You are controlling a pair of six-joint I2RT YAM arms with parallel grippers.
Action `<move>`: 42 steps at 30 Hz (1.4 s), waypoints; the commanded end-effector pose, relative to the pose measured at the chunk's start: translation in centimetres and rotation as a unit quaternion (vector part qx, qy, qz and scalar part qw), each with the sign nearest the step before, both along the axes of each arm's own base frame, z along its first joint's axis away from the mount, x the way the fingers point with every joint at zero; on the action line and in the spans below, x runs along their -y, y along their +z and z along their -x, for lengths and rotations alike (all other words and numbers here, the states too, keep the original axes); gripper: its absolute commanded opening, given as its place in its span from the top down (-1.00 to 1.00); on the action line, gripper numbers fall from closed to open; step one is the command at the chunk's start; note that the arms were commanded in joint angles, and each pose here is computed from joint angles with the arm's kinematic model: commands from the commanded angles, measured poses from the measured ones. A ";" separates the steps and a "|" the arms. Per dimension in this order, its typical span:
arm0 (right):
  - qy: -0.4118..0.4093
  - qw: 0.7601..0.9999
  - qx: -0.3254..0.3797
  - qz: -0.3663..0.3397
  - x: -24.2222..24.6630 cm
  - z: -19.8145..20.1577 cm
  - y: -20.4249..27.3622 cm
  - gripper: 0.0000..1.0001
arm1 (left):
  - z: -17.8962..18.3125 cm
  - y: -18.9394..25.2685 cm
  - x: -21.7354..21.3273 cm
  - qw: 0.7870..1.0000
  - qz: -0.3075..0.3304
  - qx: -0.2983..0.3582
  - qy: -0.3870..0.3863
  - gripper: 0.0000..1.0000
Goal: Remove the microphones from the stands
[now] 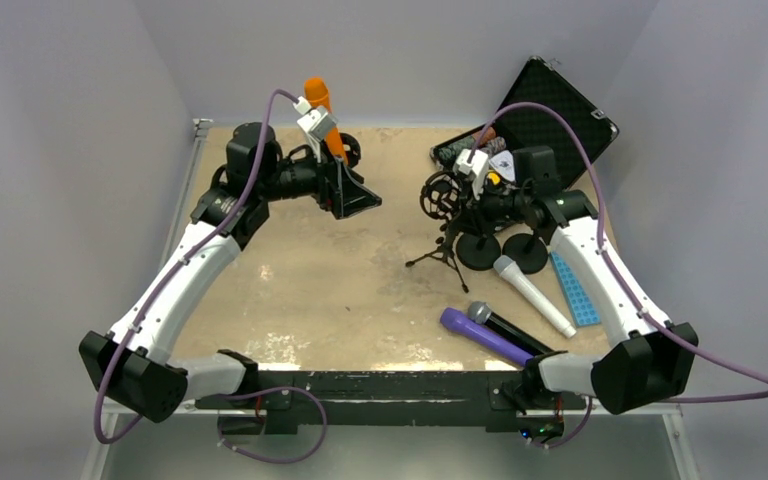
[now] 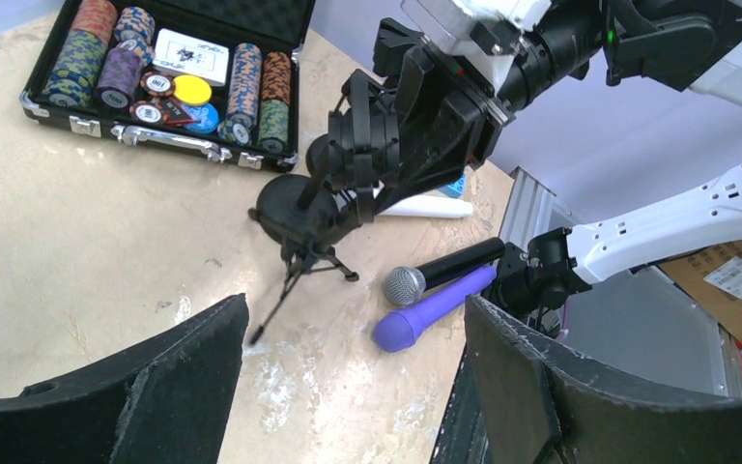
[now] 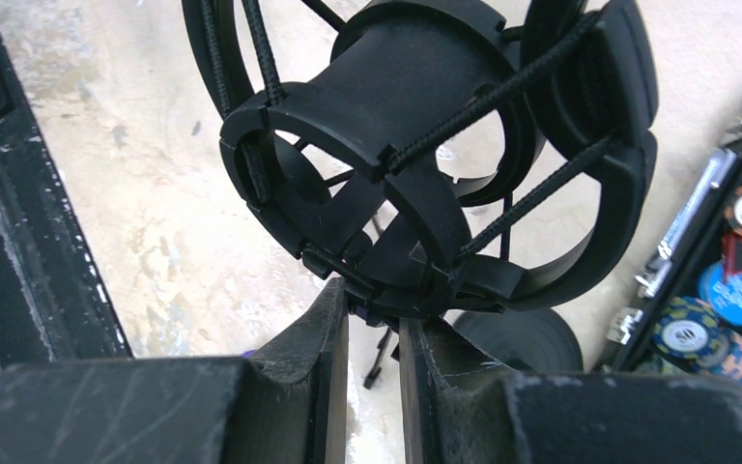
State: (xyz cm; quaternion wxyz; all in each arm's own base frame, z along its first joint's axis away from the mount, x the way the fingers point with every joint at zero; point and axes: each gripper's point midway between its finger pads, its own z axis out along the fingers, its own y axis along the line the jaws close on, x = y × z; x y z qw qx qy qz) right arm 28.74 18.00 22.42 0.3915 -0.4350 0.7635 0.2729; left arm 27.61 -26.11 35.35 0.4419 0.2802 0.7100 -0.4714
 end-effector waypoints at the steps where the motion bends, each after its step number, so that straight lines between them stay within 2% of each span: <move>1: -0.024 0.999 0.023 0.030 2.1 -0.5 0.8 1.00 | 0.6 1.4 -0.3 1.000 0.016 0.021 -0.001 -0.72; 10: -0.042 0.999 0.013 0.032 2.3 -1.3 0.4 1.00 | 0.4 1.6 -0.6 1.000 0.010 0.028 0.007 -0.71; 12: -0.055 0.998 0.010 0.034 2.5 -1.8 0.1 0.64 | 0.4 1.6 -0.7 1.000 0.010 0.028 0.007 -0.71; 15: -0.059 0.998 0.010 0.029 2.3 -2.3 0.3 0.53 | 0.3 1.7 -0.7 0.999 0.011 0.030 0.008 -0.71; 17: -0.057 0.998 0.011 0.022 2.0 -2.8 0.7 0.55 | 0.2 1.8 -0.7 0.999 0.012 0.030 0.009 -0.71; 20: -0.039 0.999 0.014 0.009 1.2 -3.5 1.4 0.71 | 0.1 1.7 -0.7 0.999 0.013 0.028 0.008 -0.71; 22: -0.036 0.999 0.016 0.008 0.9 -4.3 1.6 0.74 | 0.0 1.6 -0.6 1.000 0.013 0.025 0.008 -0.71; 26: -0.039 0.999 0.009 0.029 1.2 -5.7 0.9 0.75 | 0.1 1.6 -0.6 1.000 0.012 0.024 0.007 -0.71; 32: -0.047 0.998 -0.020 0.038 1.8 -5.3 0.4 0.70 | 0.0 1.5 -1.1 1.000 0.005 0.026 0.016 -0.72; 34: -0.052 0.997 -0.027 0.039 2.0 -5.1 0.2 0.56 | -0.2 1.3 -1.4 0.999 -0.001 0.025 0.026 -0.77; 40: -0.069 0.997 -0.008 0.031 2.5 -4.6 2.6 -0.23 | -0.4 1.4 -2.2 0.998 -0.019 0.035 0.043 -0.86; 42: -0.073 0.997 0.012 0.019 2.4 -4.5 4.2 -0.37 | -0.8 1.7 -2.7 0.997 -0.024 0.043 0.054 -0.87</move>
